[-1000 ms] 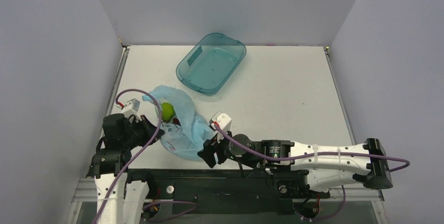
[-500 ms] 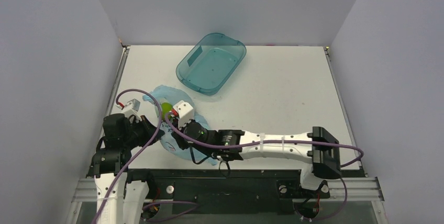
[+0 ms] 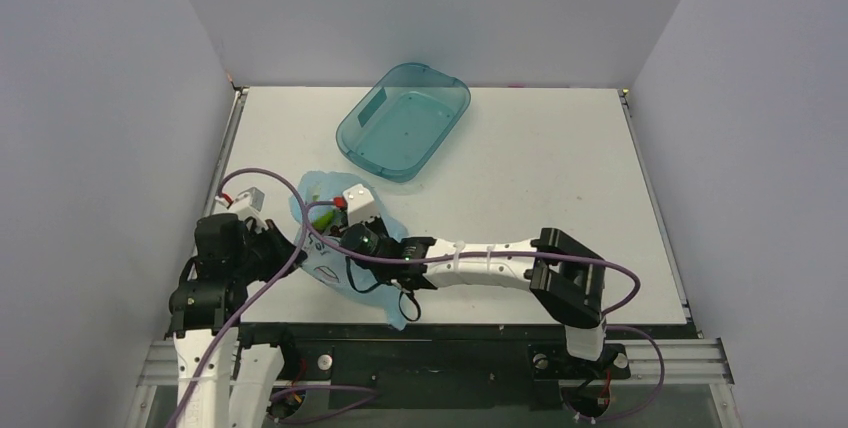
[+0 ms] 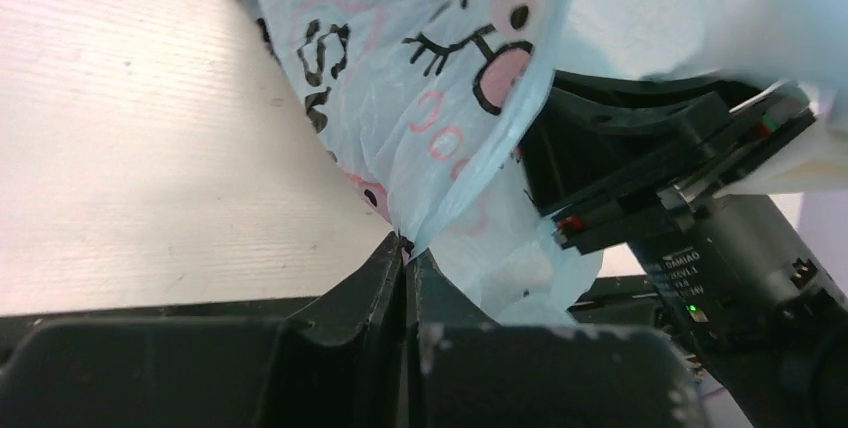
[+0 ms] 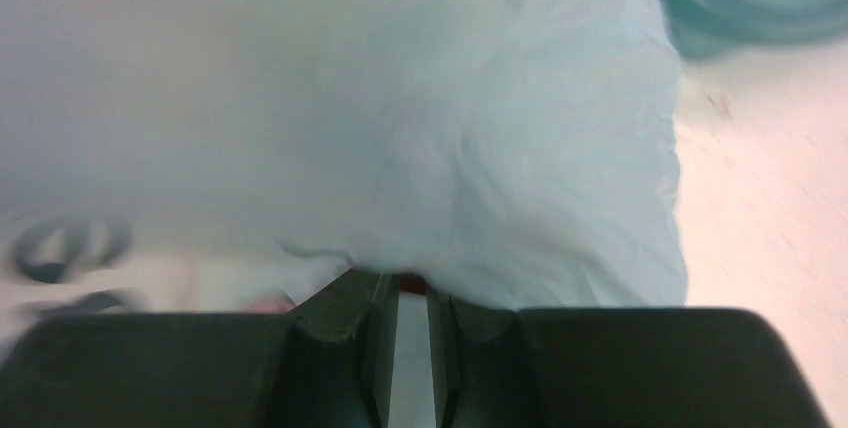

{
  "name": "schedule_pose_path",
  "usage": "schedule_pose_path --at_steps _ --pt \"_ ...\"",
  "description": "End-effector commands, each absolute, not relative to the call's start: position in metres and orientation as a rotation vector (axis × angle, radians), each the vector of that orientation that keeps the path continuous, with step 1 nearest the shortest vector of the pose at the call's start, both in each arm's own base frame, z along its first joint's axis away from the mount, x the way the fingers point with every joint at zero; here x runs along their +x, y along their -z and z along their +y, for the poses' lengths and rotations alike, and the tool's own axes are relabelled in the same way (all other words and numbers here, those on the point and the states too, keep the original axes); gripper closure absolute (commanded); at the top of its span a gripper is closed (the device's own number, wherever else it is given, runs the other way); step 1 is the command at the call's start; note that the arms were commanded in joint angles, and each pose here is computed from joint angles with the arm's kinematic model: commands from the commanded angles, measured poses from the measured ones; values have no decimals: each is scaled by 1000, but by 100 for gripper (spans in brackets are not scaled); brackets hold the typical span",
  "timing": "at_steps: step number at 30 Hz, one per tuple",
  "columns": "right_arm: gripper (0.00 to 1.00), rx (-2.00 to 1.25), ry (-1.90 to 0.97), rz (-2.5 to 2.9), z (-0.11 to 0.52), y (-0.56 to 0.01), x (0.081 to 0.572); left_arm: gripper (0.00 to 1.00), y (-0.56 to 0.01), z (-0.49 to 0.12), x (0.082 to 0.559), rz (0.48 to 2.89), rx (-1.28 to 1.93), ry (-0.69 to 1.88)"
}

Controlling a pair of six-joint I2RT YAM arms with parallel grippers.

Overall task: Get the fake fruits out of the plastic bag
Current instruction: Adjust the plastic bag at the center of the board.

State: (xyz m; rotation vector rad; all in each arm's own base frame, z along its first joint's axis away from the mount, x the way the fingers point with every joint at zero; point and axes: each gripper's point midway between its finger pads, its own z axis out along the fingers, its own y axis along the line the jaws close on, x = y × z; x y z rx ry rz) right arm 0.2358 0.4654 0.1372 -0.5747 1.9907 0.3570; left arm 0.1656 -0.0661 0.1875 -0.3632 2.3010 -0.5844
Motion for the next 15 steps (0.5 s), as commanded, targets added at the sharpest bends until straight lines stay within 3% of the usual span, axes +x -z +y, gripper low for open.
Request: schedule_pose_path --at_steps 1,4,9,15 --pt "87 -466 -155 2019 396 -111 256 100 -199 -42 152 2291 -484 407" --pt "87 -437 -135 2053 364 -94 264 100 -197 -30 139 2299 -575 321" --pt "77 -553 -112 2077 352 -82 271 100 -188 -30 129 2300 -575 316" --pt "70 -604 -245 2059 376 -128 256 100 -188 -45 129 2303 -504 415"
